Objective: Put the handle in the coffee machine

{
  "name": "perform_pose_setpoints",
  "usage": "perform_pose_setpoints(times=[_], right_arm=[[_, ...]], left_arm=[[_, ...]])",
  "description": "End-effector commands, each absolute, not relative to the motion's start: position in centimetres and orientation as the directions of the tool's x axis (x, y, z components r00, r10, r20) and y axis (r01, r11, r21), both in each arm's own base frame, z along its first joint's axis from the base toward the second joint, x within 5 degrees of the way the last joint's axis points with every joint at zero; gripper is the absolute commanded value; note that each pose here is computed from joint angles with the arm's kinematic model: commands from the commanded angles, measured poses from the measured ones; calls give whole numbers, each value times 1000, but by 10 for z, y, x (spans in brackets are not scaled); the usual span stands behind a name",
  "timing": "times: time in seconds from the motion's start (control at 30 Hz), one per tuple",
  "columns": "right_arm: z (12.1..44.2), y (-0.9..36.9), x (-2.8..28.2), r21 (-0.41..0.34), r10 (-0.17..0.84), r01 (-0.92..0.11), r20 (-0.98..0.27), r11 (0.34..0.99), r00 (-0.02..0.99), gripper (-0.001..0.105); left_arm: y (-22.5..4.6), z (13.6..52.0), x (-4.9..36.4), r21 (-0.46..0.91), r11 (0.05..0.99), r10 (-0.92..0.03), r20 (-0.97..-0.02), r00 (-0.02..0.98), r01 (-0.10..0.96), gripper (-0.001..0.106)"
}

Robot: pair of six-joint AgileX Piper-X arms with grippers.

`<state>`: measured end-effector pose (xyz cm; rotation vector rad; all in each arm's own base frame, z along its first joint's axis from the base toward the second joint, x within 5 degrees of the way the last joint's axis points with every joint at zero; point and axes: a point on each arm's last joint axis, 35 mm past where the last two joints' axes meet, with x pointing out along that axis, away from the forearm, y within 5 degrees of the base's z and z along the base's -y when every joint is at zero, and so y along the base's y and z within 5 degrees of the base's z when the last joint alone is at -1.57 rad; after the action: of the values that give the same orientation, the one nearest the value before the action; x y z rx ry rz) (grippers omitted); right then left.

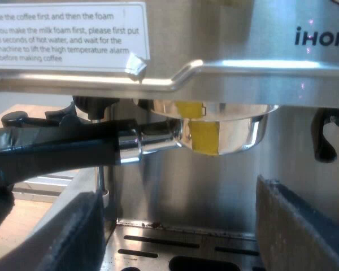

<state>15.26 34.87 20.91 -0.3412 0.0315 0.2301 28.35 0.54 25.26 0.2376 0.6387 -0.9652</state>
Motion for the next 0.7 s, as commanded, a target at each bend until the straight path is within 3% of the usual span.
perform_pose_setpoints(times=[0.03, 0.7], right_arm=[[211, 350, 153, -331, 216, -224, -62, 917, 974, 59], [211, 350, 153, -331, 216, -224, -62, 917, 974, 59]], left_arm=[[3, 273, 290, -69, 513, -767, -484, 421, 856, 0], [2, 278, 290, -81, 493, -788, -463, 406, 866, 0]])
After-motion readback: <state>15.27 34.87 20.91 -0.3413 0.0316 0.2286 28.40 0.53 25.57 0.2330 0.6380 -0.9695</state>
